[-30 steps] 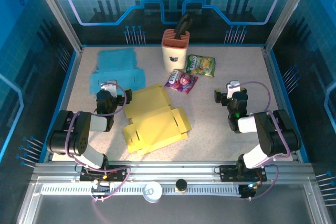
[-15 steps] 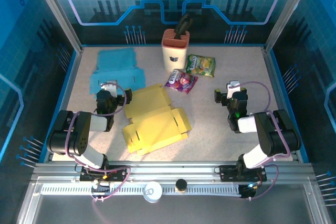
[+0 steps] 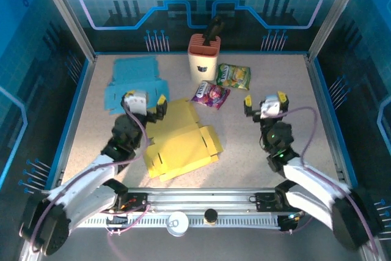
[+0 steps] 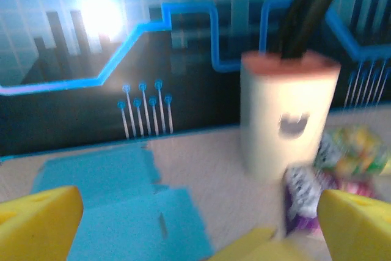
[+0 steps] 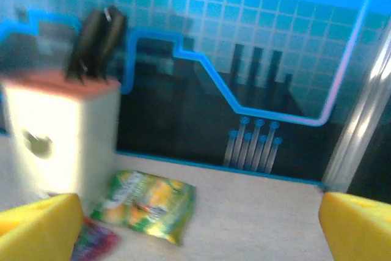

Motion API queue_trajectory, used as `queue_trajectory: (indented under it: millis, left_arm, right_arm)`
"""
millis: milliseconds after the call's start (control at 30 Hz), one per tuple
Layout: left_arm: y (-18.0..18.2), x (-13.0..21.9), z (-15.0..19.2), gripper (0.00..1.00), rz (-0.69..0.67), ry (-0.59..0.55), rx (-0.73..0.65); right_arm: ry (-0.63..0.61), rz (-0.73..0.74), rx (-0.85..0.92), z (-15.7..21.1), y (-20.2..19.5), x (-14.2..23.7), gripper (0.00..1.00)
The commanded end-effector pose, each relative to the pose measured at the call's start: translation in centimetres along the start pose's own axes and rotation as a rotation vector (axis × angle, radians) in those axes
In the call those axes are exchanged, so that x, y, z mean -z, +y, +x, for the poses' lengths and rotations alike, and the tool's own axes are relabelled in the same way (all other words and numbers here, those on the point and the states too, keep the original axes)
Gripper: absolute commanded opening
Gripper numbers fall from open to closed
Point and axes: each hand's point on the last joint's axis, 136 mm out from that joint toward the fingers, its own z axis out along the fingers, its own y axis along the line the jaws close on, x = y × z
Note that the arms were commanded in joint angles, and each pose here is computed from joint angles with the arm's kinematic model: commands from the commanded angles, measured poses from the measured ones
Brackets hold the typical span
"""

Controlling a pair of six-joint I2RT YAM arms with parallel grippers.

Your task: Fold the paper box

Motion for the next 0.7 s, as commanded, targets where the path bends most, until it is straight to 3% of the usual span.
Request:
queue_trajectory:
  millis: [0,100,167,233,367,533,667]
  left_arm:
    - [3.4,3.5,-0.9,0.99,-0.223,0.254,0.351]
    - [0.4,3.9,-0.9,0.99,-0.047,0.349,0.556]
    - [-1.9,4.5,0.9,0.99,0.014,0.523,0.672]
    - [-3.6,5.6,4.3,0.87,-0.013,0.715,0.723]
    - [-5.1,8.0,10.8,0.79,-0.090,0.890,0.733]
    - [-4.8,9.8,16.6,0.75,-0.181,1.040,0.667]
    - [-3.9,10.2,19.3,0.73,-0.232,1.059,0.635]
  right_arm:
    - [0.254,-0.060,-0.295,-4.1,-1.6,2.5,1.00]
    - [0.382,-0.254,-0.559,-5.1,0.7,4.7,1.00]
    - [0.519,-0.339,-0.619,-4.3,2.3,5.8,1.00]
    - [0.688,-0.340,-0.649,-3.0,3.4,7.1,1.00]
    - [0.939,-0.392,-0.640,1.1,7.8,10.0,0.84]
    - [1.063,-0.434,-0.605,5.6,12.6,13.1,0.76]
    - [1.141,-0.454,-0.628,9.0,15.1,14.5,0.75]
